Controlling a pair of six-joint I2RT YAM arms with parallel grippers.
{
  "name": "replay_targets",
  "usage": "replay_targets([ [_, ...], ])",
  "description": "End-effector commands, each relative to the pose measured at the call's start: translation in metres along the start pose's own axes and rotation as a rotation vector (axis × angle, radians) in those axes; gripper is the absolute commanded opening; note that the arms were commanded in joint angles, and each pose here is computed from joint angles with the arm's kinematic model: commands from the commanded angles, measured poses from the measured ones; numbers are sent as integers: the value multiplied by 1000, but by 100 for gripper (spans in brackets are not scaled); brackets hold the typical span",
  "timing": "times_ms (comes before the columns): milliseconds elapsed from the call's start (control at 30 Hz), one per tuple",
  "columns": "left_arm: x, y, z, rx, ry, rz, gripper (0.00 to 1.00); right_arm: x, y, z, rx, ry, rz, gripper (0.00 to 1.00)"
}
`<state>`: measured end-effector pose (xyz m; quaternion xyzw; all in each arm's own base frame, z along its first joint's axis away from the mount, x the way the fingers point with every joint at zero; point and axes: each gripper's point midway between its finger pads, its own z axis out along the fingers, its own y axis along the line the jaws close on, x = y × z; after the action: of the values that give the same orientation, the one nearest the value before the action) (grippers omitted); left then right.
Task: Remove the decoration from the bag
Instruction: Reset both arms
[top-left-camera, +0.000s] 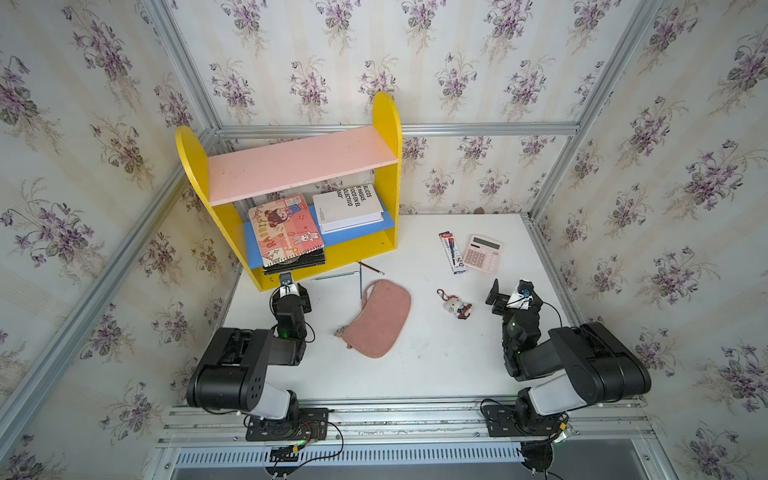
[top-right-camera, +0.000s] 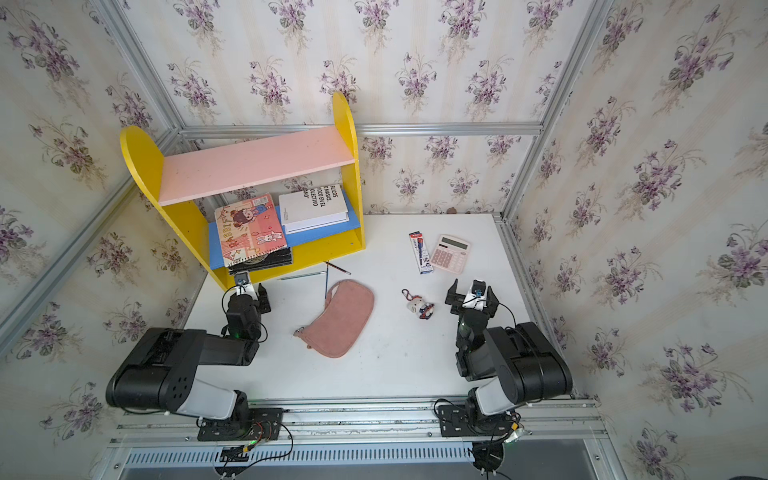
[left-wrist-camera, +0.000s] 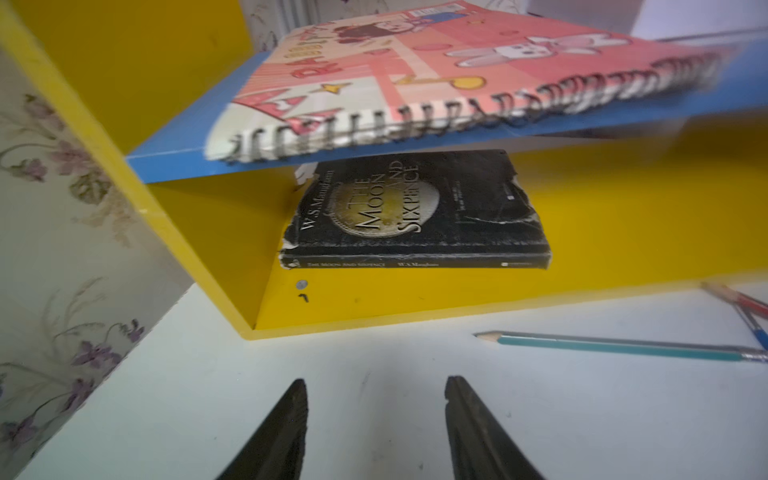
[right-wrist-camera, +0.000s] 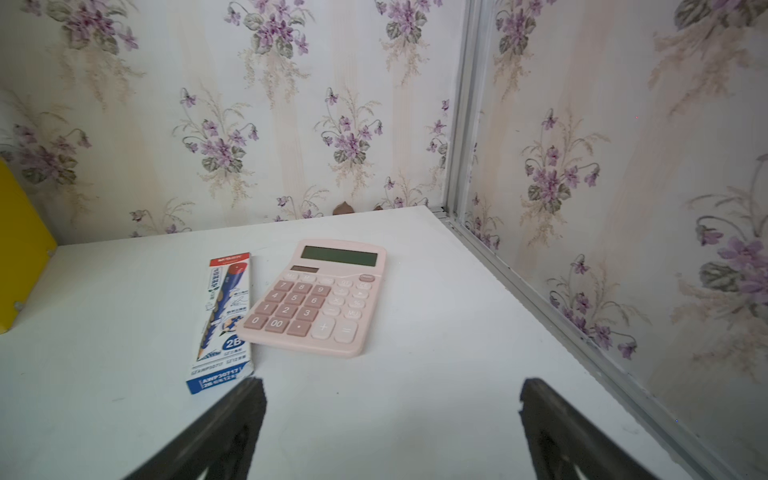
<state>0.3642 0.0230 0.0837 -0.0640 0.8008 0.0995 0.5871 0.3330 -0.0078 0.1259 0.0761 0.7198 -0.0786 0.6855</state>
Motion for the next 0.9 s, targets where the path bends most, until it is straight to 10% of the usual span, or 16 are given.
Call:
replay_targets([
  [0,-28,-11,7,57,-67,-5,78,-26,4,0,-26,-118,18,100],
  [67,-22,-6,18,48,17,-34,90,-19,4,9,-17,-60,29,100],
  [867,-21,-8,22,61,12,-21,91,-8,-2,34,-5,31,67,100],
])
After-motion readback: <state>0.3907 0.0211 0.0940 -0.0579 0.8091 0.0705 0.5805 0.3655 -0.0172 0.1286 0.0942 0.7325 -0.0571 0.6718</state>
